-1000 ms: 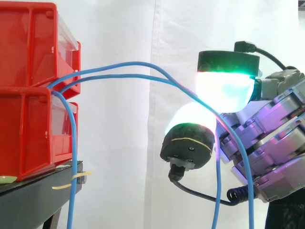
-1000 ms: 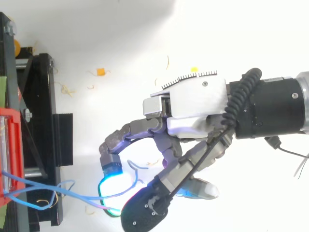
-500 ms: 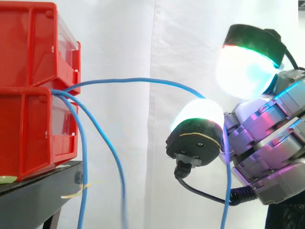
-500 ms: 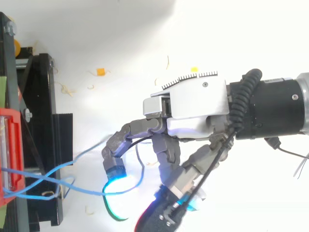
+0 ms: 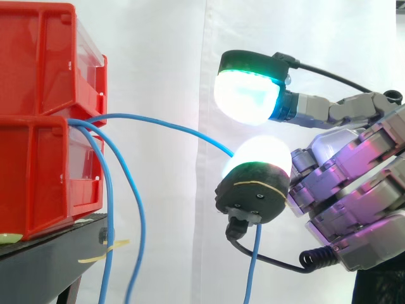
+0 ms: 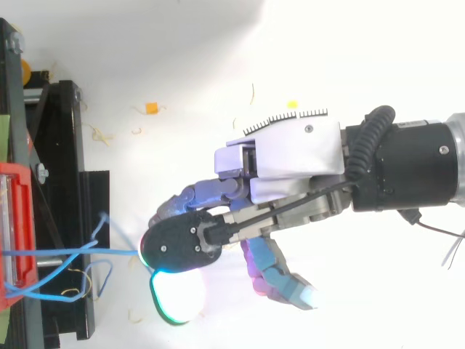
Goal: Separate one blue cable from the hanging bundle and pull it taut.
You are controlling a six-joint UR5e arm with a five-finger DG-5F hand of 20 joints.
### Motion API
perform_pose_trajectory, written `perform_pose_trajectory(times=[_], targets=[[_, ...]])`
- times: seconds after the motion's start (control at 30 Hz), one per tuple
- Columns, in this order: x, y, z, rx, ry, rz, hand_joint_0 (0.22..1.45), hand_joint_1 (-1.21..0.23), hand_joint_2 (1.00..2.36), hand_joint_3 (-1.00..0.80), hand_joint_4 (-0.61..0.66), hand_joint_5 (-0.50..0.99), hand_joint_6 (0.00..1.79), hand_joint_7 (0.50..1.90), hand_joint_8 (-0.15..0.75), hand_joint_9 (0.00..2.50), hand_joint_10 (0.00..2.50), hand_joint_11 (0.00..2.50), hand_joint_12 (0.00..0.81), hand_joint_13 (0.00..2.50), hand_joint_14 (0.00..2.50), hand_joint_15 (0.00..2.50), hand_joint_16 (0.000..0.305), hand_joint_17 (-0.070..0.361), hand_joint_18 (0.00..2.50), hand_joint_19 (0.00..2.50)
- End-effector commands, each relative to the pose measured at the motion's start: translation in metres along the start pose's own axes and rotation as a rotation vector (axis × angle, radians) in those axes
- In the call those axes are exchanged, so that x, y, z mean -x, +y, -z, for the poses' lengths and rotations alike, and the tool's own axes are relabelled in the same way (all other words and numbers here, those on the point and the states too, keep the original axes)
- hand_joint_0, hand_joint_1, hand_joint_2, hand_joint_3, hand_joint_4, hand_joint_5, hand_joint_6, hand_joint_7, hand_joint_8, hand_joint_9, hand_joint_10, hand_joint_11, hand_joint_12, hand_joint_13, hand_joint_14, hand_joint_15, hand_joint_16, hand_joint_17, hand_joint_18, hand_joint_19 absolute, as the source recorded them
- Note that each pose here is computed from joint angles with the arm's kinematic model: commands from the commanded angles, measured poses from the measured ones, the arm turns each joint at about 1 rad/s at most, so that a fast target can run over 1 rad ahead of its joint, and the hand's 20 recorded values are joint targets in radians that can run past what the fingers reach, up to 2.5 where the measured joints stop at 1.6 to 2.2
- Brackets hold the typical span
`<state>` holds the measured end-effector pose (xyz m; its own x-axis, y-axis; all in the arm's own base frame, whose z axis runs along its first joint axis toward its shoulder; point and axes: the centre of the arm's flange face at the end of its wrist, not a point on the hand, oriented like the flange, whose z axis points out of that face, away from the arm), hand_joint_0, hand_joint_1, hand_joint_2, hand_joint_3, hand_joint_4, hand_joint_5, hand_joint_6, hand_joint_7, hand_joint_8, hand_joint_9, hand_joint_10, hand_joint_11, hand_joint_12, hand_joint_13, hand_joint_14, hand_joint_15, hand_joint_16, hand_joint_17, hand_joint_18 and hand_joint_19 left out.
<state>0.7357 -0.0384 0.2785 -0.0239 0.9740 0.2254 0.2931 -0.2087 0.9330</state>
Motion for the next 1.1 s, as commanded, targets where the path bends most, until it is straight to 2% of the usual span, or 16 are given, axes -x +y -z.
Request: perform_pose_trajectory(times=[0.0, 0.03, 0.13, 0.17, 0.23, 0.27, 0.3, 0.37, 0.53, 0.6, 0.63, 0.7, 0.83, 1.07], targets=[[0.002, 0.0, 0.0, 0.009, -0.038, 0.017, 0.56, -0.34, 1.0, -0.5, 0.11, 0.13, 0.5, 1.3, 0.226, 1.99, 0.02, 0.59, 0.35, 1.68, 0.03, 1.15, 0.065, 0.146, 1.28, 0.75], [0.001, 0.001, 0.0, 0.011, -0.041, 0.023, 0.5, -0.4, 1.0, -0.5, 0.15, 0.12, 0.5, 1.24, 0.237, 1.95, 0.02, 0.6, 0.371, 1.67, 0.02, 1.14, 0.07, 0.159, 1.31, 0.72], [0.003, 0.002, -0.001, 0.019, -0.066, 0.051, 0.45, -0.55, 1.0, -0.5, 0.18, 0.09, 0.5, 1.24, 0.279, 1.87, 0.02, 0.64, 0.405, 1.65, 0.02, 1.13, 0.079, 0.178, 1.33, 0.67], [0.002, 0.002, -0.001, 0.022, -0.076, 0.076, 0.44, -0.59, 1.0, -0.5, 0.2, 0.08, 0.5, 1.24, 0.276, 1.85, 0.02, 0.65, 0.404, 1.62, 0.02, 1.12, 0.08, 0.18, 1.33, 0.66], [0.001, 0.002, -0.001, 0.023, -0.081, 0.086, 0.48, -0.75, 1.0, -0.5, 0.21, 0.09, 0.5, 1.25, 0.263, 1.84, 0.03, 0.66, 0.384, 1.59, 0.02, 1.13, 0.076, 0.17, 1.26, 0.68], [0.002, 0.002, -0.001, 0.023, -0.085, 0.097, 0.49, -0.77, 1.0, -0.5, 0.19, 0.1, 0.5, 1.25, 0.26, 1.85, 0.02, 0.66, 0.376, 1.59, 0.02, 1.13, 0.075, 0.168, 1.25, 0.69], [0.002, 0.001, -0.001, 0.022, -0.087, 0.1, 0.52, -0.78, 1.0, -0.5, 0.14, 0.12, 0.5, 1.27, 0.241, 1.92, 0.03, 0.67, 0.364, 1.6, 0.02, 1.12, 0.071, 0.16, 1.23, 0.71], [0.002, 0.002, -0.001, 0.024, -0.09, 0.103, 0.55, -0.74, 1.0, -0.5, 0.11, 0.13, 0.5, 1.26, 0.215, 2.01, 0.03, 0.65, 0.342, 1.64, 0.03, 1.1, 0.065, 0.146, 1.22, 0.7], [0.0, 0.001, -0.002, 0.023, -0.086, 0.105, 0.62, -0.59, 1.0, -0.5, 0.11, 0.14, 0.5, 1.26, 0.175, 2.08, 0.02, 0.66, 0.321, 1.65, 0.03, 1.1, 0.059, 0.133, 1.2, 0.74], [0.0, 0.001, -0.001, 0.023, -0.087, 0.105, 0.66, -0.6, 1.0, -0.5, 0.11, 0.14, 0.5, 1.26, 0.162, 2.08, 0.02, 0.65, 0.318, 1.65, 0.03, 1.09, 0.059, 0.132, 1.2, 0.73], [-0.001, 0.001, -0.002, 0.023, -0.087, 0.107, 0.69, -0.66, 1.0, -0.5, 0.11, 0.14, 0.5, 1.25, 0.163, 2.08, 0.03, 0.65, 0.325, 1.66, 0.03, 1.08, 0.059, 0.132, 1.2, 0.73], [-0.003, 0.001, -0.002, 0.025, -0.085, 0.109, 0.72, -0.72, 1.01, -0.39, 0.12, 0.14, 0.5, 1.26, 0.173, 2.09, 0.03, 0.64, 0.322, 1.65, 0.03, 1.08, 0.059, 0.133, 1.21, 0.73], [-0.004, 0.001, -0.002, 0.024, -0.084, 0.11, 0.72, -0.76, 1.02, -0.23, 0.11, 0.14, 0.5, 1.25, 0.184, 2.09, 0.03, 0.63, 0.329, 1.65, 0.03, 1.06, 0.06, 0.136, 1.22, 0.71], [-0.007, 0.0, -0.003, 0.023, -0.08, 0.116, 0.71, -0.79, 1.01, -0.09, 0.05, 0.14, 0.5, 1.25, 0.221, 2.1, 0.03, 0.63, 0.344, 1.67, 0.03, 1.02, 0.064, 0.143, 1.27, 0.69]])
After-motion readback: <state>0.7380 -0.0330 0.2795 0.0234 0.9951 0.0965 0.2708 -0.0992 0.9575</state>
